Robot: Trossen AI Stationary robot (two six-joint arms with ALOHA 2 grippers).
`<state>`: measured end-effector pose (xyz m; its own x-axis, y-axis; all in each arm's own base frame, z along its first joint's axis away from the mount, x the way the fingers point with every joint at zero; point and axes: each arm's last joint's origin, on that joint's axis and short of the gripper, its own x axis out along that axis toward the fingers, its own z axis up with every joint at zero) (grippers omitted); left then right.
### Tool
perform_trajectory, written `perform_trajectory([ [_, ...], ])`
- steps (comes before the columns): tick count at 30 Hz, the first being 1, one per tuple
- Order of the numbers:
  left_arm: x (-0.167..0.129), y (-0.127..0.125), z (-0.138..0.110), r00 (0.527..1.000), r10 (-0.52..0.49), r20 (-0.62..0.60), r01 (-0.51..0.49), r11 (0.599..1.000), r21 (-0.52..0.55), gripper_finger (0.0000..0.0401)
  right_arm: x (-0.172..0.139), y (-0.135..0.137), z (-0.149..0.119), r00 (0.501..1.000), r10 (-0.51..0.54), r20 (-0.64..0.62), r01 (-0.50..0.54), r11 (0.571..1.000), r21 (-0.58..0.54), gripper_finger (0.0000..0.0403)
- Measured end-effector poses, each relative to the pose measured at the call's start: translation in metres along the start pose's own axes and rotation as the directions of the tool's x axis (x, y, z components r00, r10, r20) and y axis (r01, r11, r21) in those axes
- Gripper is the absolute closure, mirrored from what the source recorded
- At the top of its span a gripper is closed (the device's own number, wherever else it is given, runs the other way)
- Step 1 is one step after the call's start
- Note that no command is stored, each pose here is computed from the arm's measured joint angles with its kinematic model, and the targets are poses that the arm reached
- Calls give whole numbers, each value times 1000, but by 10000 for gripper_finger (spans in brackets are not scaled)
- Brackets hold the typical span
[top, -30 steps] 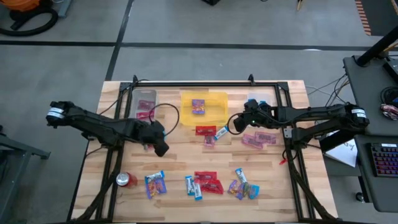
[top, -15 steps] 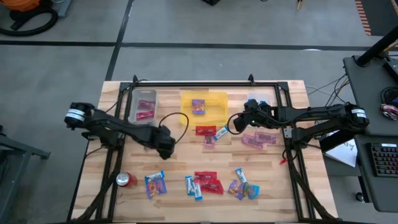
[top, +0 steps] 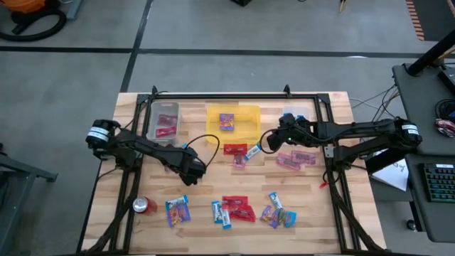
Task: Sort candy
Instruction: Put the blue gummy into the yellow bin
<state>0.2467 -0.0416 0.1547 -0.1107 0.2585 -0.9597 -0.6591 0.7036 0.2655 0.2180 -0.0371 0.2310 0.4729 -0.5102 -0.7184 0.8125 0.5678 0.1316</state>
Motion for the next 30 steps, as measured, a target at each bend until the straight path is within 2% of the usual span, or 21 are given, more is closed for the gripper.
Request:
perform_trajectory([
  [7, 11, -3, -2, 999, 37, -38, -37, 999, 14, 189, 1, 0, -1, 1000, -2, -2, 2, 1000, -2, 259],
  [17, 17, -2, -2, 997, 74, -29, -73, 997, 29, 221, 1, 0, -1, 1000, -2, -3, 2, 1000, -2, 259],
  [23, 23, -1, -6, 998, 63, -30, -63, 998, 28, 274, 1, 0, -1, 1000, -1, -4, 1, 1000, -2, 259],
  [30, 25, -2, -6, 999, 22, -28, -20, 998, 60, 365, -1, 2, -3, 1000, 10, -6, -10, 1000, -14, 259],
])
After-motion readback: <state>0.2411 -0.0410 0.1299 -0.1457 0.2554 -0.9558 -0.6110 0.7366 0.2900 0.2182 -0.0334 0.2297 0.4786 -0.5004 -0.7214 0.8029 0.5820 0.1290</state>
